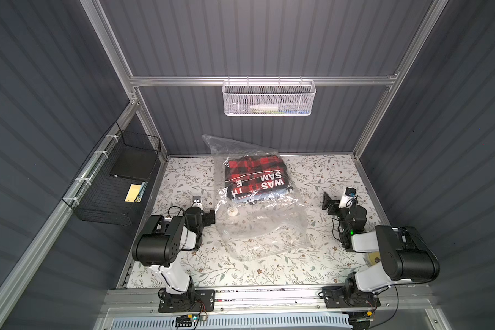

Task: Take the shirt out of the vacuum bag
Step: Adjust the vacuum bag at the center of the board.

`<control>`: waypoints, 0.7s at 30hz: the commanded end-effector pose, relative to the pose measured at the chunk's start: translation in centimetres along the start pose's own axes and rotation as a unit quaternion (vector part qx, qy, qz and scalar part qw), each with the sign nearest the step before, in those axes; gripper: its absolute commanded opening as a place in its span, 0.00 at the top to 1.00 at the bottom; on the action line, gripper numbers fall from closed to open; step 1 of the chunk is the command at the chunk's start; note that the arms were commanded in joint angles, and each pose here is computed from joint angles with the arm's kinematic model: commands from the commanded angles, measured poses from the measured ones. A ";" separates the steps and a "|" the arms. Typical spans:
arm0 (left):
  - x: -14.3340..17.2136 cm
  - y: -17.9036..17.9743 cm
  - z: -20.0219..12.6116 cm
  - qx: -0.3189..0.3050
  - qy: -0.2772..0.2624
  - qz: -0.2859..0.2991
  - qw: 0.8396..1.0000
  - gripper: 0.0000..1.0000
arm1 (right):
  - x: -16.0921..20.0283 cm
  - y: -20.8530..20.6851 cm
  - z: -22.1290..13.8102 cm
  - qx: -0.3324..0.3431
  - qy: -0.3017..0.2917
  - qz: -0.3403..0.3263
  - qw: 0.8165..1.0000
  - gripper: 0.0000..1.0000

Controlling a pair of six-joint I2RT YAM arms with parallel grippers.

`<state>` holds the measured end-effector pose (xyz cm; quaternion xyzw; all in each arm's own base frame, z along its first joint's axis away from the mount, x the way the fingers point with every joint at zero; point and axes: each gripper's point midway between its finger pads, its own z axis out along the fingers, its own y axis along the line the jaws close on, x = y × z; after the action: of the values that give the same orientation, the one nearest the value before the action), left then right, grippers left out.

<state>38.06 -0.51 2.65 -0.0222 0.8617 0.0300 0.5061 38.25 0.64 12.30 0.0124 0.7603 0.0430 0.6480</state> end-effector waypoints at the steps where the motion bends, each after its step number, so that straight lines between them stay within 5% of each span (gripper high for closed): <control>1: 0.1 0.1 -0.3 0.002 0.003 -0.005 1.000 0.00 | -0.1 -0.2 -0.3 0.003 -0.002 0.003 1.000 0.01; 18: 0.1 0.2 -0.4 0.002 0.003 -0.006 1.000 0.00 | -0.1 -0.2 -0.3 0.004 -0.002 0.003 1.000 0.01; 21: -0.8 1.5 -0.3 -0.040 0.003 -0.012 0.999 0.00 | -2.0 -1.1 -0.1 0.031 -0.031 0.016 0.999 0.01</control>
<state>38.02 -0.27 2.66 -0.0267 0.8621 0.0354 0.5048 38.28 0.43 12.43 0.0185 0.7585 0.0401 0.6502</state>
